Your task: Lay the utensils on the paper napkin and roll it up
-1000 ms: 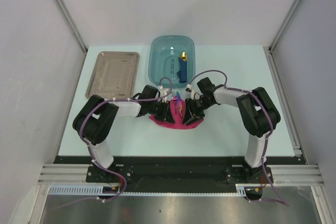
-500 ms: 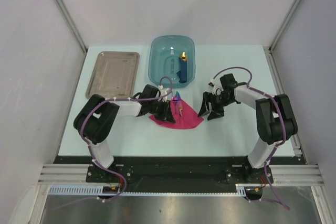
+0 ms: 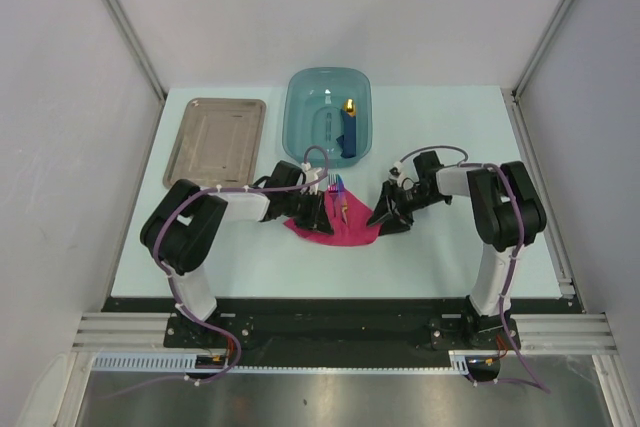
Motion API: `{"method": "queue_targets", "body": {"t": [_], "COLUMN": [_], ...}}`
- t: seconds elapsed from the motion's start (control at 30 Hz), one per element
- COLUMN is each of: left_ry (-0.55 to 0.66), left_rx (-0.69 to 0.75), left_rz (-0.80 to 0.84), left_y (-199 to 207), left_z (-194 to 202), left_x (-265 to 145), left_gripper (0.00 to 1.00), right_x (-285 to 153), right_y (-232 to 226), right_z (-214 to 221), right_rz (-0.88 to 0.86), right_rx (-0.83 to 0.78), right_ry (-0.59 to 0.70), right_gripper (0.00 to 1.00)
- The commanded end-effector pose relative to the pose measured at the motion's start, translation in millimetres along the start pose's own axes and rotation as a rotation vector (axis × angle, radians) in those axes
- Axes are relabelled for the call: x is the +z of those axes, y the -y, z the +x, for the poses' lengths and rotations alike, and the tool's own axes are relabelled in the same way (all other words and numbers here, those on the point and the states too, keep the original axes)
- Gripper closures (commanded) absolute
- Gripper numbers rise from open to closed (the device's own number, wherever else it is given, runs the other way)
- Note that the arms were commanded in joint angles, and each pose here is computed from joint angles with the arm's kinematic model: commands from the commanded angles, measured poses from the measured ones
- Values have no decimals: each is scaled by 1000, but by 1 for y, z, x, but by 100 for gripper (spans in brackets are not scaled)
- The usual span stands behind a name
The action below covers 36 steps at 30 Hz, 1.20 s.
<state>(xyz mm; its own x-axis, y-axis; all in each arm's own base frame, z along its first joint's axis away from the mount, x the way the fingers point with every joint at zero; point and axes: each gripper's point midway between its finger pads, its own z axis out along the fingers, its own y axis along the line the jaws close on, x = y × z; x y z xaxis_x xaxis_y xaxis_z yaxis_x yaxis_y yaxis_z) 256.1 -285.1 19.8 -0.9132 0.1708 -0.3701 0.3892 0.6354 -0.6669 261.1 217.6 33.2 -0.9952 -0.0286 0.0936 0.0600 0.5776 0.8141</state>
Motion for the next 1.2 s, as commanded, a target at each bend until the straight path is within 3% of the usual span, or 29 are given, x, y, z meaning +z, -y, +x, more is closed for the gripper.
{"method": "queue_targets", "body": {"t": [0.0, 0.2, 0.33, 0.43, 0.83, 1.17], "left_ry": [18, 20, 22, 23, 24, 25], "left_rx": [19, 21, 23, 27, 26, 21], "left_rz": [-28, -26, -27, -28, -23, -17], "left_y": [-6, -5, -6, -5, -5, -7], "left_z": [-9, -10, -10, -10, -11, -10], "left_x": [2, 2, 2, 1, 0, -2], "left_gripper": [77, 77, 77, 77, 78, 79], "right_x": [3, 0, 8, 13, 39, 66], "right_y": [-19, -35, -39, -48, -75, -86], "right_z": [-17, -15, -11, -9, -20, -24], "right_rz": [-102, -94, -81, -88, -115, -119], "right_rx": [-72, -130, -135, -149, -125, -133], "right_ry": [60, 87, 58, 47, 54, 41], "right_gripper": [44, 54, 73, 81, 95, 95]}}
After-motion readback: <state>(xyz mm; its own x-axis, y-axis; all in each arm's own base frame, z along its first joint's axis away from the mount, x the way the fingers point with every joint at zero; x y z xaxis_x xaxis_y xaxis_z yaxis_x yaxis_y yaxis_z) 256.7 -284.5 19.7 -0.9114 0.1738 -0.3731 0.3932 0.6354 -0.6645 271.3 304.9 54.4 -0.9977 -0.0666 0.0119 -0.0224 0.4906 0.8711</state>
